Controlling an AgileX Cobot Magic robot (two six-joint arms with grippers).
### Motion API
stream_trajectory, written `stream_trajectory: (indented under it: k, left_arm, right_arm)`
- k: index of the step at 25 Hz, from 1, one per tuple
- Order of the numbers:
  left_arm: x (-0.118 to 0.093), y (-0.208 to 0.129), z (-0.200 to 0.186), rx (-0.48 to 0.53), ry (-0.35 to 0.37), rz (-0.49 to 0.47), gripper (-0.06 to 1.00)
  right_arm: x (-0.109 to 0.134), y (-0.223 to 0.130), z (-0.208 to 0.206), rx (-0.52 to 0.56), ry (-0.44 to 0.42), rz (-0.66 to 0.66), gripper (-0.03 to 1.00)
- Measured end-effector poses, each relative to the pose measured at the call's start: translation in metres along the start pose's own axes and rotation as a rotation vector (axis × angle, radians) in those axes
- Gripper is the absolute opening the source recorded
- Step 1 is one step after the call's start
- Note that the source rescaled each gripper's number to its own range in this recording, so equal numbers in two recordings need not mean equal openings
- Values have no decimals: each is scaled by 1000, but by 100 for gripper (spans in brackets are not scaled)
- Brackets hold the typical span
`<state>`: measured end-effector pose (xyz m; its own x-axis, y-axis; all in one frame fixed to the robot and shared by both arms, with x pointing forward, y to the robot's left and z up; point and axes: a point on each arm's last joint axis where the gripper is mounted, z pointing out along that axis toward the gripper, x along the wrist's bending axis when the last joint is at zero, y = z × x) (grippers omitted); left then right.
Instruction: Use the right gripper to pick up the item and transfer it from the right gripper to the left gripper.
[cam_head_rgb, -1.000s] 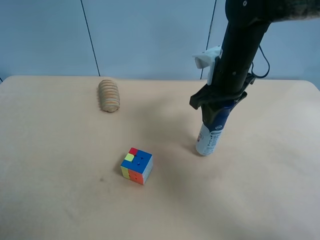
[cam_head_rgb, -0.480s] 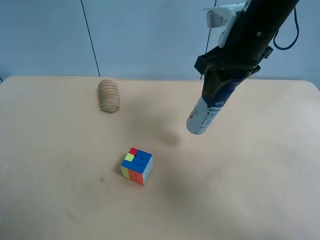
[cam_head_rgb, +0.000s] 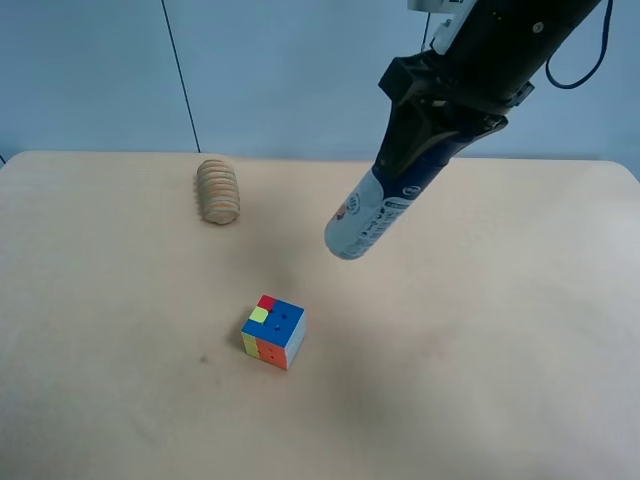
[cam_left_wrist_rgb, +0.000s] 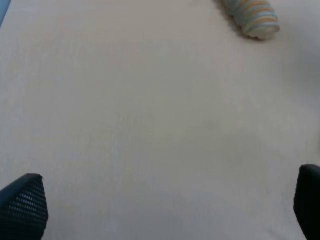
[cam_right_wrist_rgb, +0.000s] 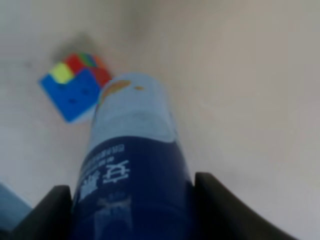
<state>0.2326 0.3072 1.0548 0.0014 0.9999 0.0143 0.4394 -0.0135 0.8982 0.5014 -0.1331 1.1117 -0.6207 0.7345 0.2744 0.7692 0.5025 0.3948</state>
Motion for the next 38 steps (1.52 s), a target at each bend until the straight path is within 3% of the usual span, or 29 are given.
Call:
stream_trajectory:
  k: [3, 10, 20, 30, 38]
  left_arm:
    - [-2, 0, 0, 1, -25, 32, 100]
    - [-17, 12, 6, 44, -185, 153, 100]
    - [-35, 48, 33, 101, -421, 412, 100]
    - [-52, 57, 52, 96, -583, 553, 100]
    - [-77, 61, 70, 90, -712, 670, 100]
  right_arm:
    - [6, 4, -1, -48, 68, -11, 0]
    - [15, 8, -3, -94, 162, -36, 0]
    - [33, 15, -1, -166, 215, -114, 0]
    - [71, 22, 37, -155, 259, -192, 0]
    - [76, 28, 44, -193, 297, -148, 0]
